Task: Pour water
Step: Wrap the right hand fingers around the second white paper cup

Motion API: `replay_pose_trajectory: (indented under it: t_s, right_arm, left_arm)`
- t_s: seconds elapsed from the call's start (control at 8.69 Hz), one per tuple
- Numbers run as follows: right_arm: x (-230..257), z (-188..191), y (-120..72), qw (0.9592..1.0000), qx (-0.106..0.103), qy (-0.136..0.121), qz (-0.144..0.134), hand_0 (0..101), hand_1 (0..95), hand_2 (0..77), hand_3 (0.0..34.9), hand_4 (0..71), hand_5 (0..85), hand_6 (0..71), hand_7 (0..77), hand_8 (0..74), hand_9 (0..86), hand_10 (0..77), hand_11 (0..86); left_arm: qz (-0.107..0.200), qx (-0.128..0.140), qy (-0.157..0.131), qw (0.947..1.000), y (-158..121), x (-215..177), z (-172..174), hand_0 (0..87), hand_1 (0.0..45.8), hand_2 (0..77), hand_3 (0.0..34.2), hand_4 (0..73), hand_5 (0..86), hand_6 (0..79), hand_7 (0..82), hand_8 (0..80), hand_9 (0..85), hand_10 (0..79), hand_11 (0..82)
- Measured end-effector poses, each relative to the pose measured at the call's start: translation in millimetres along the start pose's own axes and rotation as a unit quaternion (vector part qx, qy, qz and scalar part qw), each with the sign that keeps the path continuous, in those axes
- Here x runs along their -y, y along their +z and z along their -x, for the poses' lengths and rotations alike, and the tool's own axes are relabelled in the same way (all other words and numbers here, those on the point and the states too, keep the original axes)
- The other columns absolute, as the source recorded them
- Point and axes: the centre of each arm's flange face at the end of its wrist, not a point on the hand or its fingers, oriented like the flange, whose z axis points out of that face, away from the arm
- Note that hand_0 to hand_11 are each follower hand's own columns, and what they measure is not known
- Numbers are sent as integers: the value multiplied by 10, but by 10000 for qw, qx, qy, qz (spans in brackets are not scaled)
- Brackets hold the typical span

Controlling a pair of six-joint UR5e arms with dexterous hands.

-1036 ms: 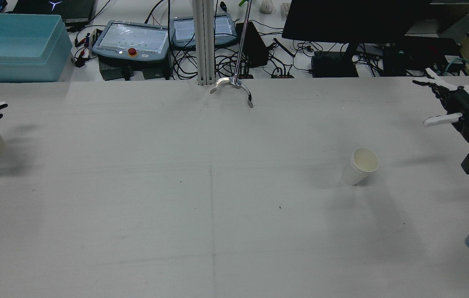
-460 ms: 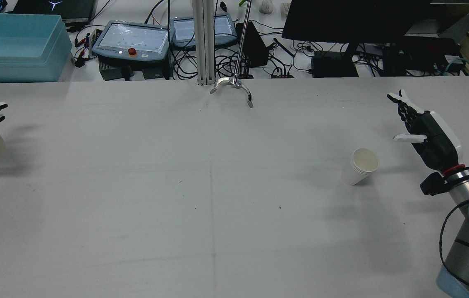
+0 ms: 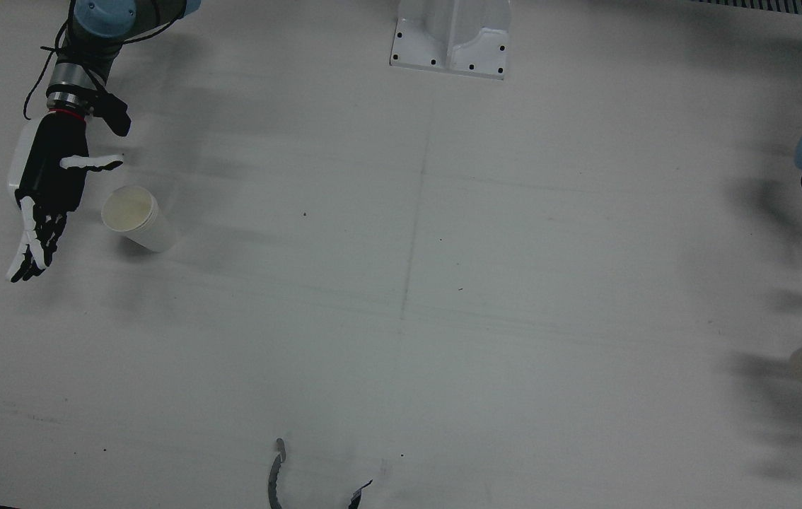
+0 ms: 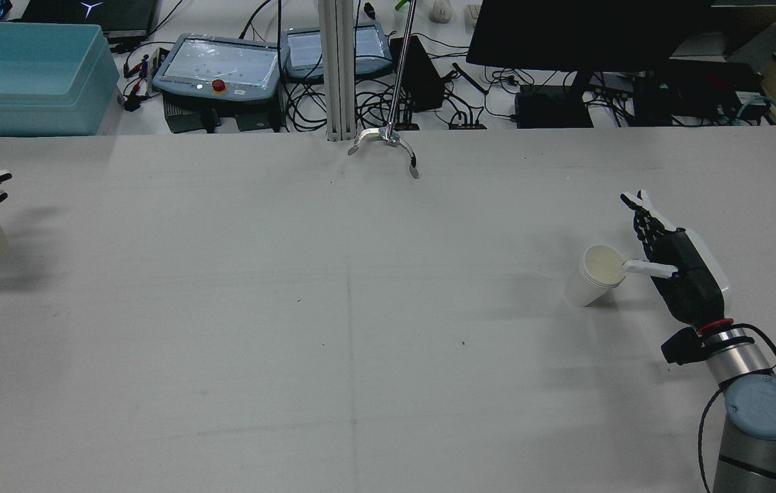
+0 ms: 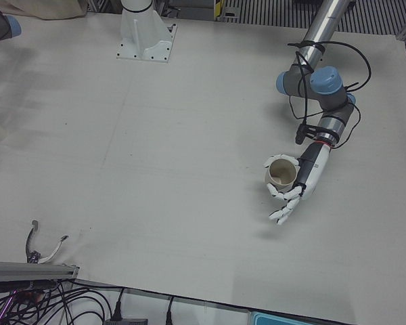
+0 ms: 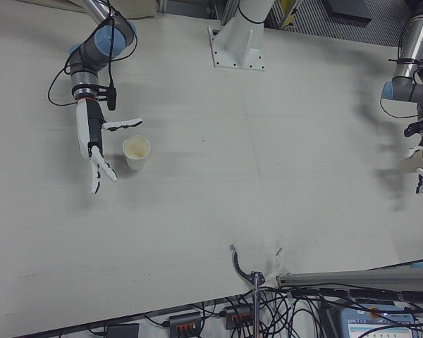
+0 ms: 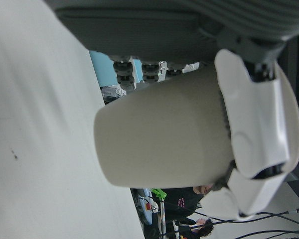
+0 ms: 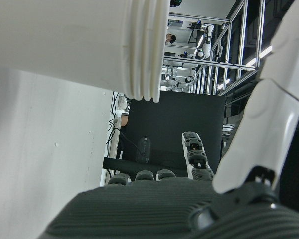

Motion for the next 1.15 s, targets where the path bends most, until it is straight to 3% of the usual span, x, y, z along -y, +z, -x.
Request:
replay_pose_trajectory:
  t_s: [0.35,0.46,1.15]
  right_arm:
    - [107,-11,-134,9991,-31,-402,-92,522,136,0,0,38,76,5,11,5,5,5,5]
    - [96,-51,-145,9986,-63,-525,-84,525,153,0,0,5,76,5,11,5,5,5,5]
    - [189,-174,-135,9968,-106,-782,-138,537,153,5,0,49,87,5,11,5,5,0,5]
  left_arm:
    - [-1,-1,0,10000,-3,4,-2,545,153,371,0,398,480,114,185,60,87,76,120]
    - [-1,-1,1,10000,-3,2,-3,542,153,371,0,398,480,114,185,60,87,65,120]
    - [22,2,-3,10000,7,-20,6,544,153,376,0,398,480,109,185,60,87,65,120]
